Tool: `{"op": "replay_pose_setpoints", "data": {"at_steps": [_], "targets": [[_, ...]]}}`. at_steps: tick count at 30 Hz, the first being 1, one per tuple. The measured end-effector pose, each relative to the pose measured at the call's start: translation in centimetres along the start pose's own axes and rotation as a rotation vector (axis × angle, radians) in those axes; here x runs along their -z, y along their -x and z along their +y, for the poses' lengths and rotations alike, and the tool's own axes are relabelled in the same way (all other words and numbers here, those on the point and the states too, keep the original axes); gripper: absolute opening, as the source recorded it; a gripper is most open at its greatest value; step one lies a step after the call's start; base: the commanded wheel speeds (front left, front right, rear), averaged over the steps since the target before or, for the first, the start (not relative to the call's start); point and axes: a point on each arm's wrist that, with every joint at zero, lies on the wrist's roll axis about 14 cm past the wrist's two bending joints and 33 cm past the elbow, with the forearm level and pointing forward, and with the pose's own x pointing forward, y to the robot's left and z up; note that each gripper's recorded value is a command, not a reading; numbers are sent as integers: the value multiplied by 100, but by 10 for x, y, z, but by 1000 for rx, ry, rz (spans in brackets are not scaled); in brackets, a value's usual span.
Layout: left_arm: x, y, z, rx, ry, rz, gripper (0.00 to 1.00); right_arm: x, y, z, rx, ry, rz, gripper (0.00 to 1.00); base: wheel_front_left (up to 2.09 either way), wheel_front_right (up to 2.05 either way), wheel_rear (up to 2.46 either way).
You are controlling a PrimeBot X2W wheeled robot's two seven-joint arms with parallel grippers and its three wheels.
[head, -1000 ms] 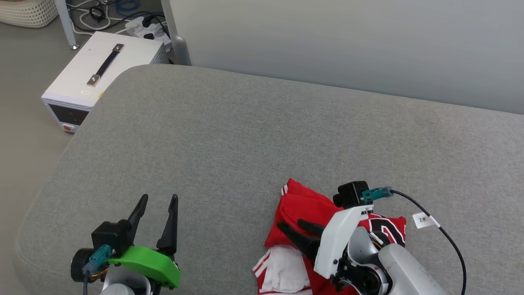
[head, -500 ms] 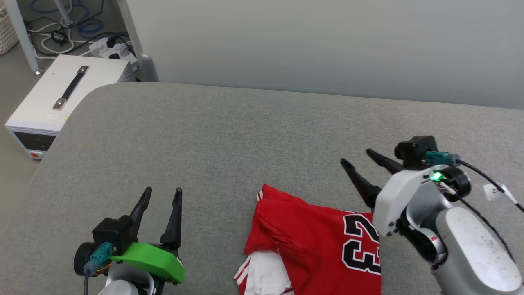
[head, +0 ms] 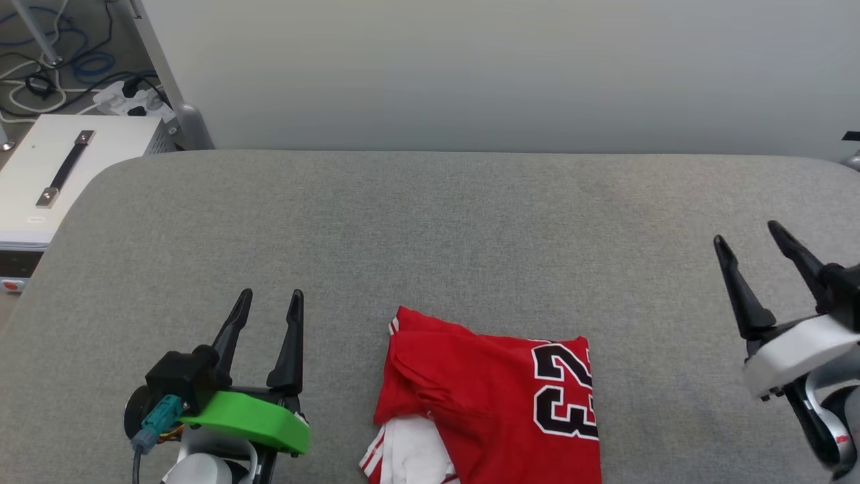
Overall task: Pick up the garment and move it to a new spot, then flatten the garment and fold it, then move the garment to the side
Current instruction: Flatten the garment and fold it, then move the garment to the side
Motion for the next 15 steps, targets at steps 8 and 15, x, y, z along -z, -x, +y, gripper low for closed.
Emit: {"op": "replay_pose_setpoints", "data": {"at_steps": [8, 15], "targets": [[5, -2, -7, 20, 0, 10, 100, 3, 30, -3, 113, -67, -79, 100, 0, 0, 0], [6, -1, -13, 33, -7, 12, 100, 22, 45, 10, 159, -139, -72, 100, 0, 0, 0]]}}
